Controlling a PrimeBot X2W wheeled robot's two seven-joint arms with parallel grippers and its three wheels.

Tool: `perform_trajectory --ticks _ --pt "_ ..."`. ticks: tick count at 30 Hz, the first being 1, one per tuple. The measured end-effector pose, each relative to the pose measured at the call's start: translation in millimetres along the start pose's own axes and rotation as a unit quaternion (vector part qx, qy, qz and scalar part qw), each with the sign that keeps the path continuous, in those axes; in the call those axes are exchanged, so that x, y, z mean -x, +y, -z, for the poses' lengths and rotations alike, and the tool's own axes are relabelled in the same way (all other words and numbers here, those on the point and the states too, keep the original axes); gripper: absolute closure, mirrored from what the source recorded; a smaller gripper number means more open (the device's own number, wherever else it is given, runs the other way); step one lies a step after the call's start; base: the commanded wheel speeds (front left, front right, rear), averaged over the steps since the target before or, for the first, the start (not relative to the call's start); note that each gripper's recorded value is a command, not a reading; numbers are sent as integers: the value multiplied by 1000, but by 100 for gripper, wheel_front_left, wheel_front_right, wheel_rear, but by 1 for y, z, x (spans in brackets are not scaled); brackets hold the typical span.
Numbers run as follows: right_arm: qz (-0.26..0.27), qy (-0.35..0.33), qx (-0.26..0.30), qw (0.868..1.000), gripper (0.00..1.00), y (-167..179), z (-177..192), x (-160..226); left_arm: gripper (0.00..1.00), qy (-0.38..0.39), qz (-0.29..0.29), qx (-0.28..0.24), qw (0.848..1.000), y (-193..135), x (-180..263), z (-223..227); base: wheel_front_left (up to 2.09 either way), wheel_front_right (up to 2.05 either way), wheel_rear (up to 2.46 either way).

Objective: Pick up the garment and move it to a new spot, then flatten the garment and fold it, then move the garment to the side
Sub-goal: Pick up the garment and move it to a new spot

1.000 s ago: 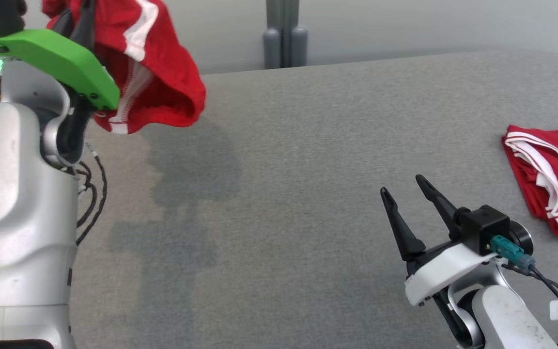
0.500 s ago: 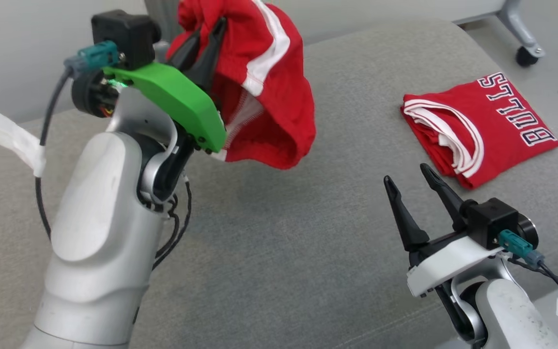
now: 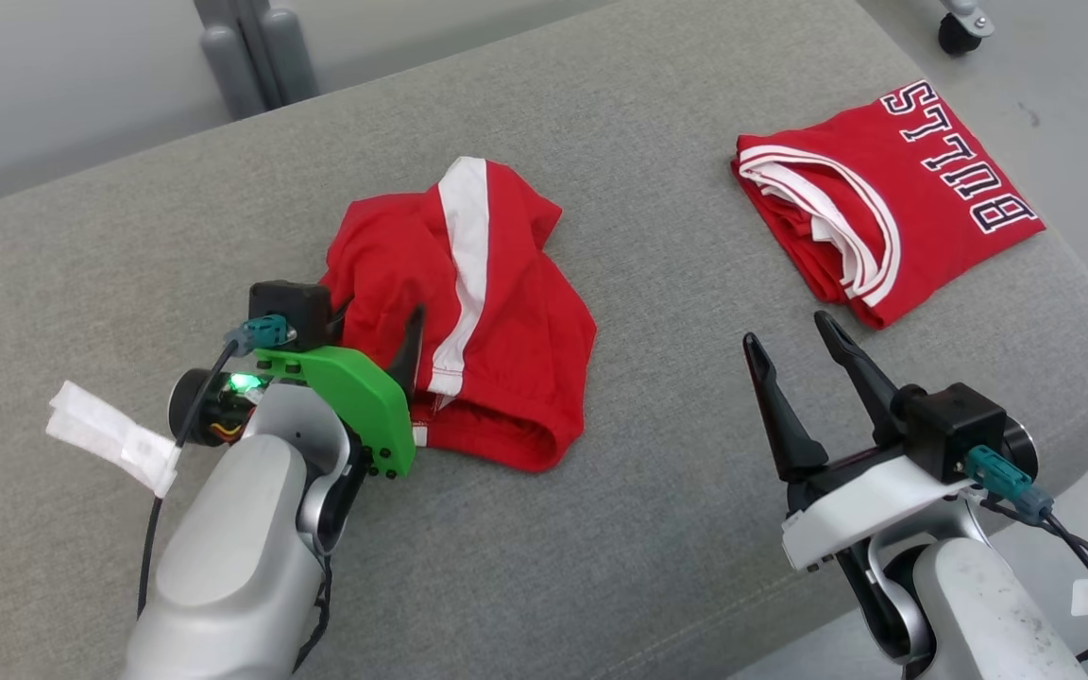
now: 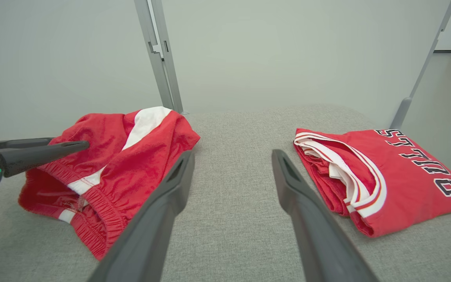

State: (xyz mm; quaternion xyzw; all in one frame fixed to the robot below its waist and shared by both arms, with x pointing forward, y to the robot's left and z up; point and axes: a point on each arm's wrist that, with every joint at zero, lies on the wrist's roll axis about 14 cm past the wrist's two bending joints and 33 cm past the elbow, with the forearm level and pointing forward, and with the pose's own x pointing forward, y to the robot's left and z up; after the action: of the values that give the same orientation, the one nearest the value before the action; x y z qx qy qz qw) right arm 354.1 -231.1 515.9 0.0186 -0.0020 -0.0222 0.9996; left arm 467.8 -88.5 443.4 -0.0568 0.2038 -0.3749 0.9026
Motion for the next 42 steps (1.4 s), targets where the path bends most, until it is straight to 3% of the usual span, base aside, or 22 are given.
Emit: perform_trajectory --ticks 10,18,26,31,42 --pt "-24 -13 0 1000 0 12 -6 -7 0 -161 -66 79 982 29 40 -39 0 0 0" --pt "-49 -22 -12 998 0 30 -10 -11 0 -248 -148 76 954 74 112 -50 0 0 0" --pt "-65 -24 -18 997 0 42 -9 -14 0 -283 -231 56 929 103 191 -40 0 0 0" --pt "-74 -27 -19 997 0 48 -10 -19 0 -278 -268 38 922 109 228 -23 0 0 0" --pt "-84 -4 -22 996 0 56 4 -16 0 -260 -296 34 918 105 259 4 0 0 0"
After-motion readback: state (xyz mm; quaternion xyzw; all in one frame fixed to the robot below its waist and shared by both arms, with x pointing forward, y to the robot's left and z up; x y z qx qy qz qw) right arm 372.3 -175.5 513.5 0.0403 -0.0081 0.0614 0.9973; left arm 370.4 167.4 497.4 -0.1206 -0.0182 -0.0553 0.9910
